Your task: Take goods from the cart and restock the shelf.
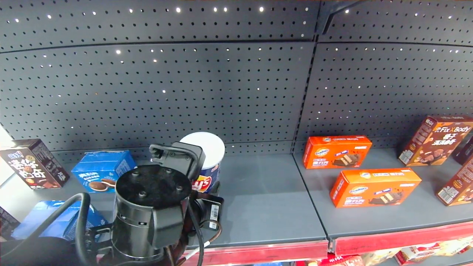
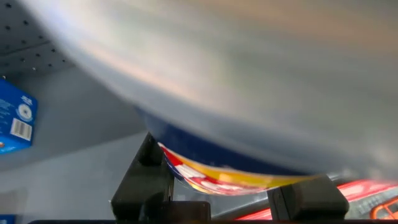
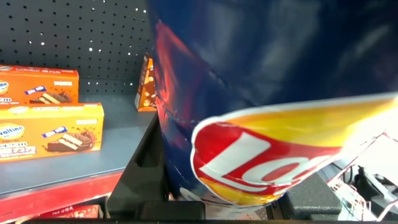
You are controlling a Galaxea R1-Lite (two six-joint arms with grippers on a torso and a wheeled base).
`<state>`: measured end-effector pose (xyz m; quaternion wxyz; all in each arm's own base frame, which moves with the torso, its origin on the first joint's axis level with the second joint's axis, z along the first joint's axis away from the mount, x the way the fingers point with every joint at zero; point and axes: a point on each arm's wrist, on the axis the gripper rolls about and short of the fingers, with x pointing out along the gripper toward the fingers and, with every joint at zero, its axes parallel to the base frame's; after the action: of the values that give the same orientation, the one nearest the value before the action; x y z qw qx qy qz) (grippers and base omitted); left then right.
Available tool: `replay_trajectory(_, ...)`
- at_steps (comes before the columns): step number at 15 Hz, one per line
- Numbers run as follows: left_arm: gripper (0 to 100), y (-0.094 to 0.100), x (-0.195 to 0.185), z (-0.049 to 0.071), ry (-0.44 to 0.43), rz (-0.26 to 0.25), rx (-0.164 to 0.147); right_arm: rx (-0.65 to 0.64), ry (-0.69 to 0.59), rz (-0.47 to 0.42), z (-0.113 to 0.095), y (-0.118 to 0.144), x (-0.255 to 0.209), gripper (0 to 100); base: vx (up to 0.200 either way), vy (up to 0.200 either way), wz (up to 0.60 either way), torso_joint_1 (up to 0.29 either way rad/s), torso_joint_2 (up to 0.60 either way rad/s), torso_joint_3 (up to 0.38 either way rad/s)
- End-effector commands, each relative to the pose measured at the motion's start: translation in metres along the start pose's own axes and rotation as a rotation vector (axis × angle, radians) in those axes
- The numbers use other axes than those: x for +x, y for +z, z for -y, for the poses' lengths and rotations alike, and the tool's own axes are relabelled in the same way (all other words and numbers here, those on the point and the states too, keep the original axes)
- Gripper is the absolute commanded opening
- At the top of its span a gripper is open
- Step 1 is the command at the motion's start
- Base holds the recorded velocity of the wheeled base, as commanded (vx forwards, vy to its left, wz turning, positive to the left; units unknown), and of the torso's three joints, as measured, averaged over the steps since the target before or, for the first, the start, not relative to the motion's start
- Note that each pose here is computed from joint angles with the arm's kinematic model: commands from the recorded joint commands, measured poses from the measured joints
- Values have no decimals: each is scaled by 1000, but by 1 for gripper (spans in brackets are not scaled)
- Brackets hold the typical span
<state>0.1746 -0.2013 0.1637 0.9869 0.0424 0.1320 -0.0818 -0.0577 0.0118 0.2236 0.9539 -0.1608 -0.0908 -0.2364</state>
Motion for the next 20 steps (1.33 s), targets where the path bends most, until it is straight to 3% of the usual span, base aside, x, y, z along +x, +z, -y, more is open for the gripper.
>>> replay_trajectory(1,0,-4,3,2,2,-12,4,0,0,-1,0,-1,0,0,0,0,0,0,0,0)
replay_trajectory(3,0,-8,8,6,7,-27,3,-2,4,-11,-2,-5,0,0,0,0,0,0,0,0)
replay_trajectory(8,0,-23,17,17,11,-70,50,-3,4,-16,-2,-7,0,0,0,0,0,0,0,0)
replay_trajectory(10,0,-26,22,21,12,-75,53,-4,5,-20,-3,-8,0,0,0,0,0,0,0,0)
replay_trajectory(16,0,-19,33,33,8,-60,7,-6,10,-33,-4,-12,1,0,0,0,0,0,0,0)
replay_trajectory(19,0,-19,33,34,8,-59,-49,-6,9,-32,-4,-12,1,0,0,0,0,0,0,0)
replay_trajectory(20,0,-19,33,34,8,-59,-54,-6,9,-32,-4,-12,1,0,0,0,0,0,0,0)
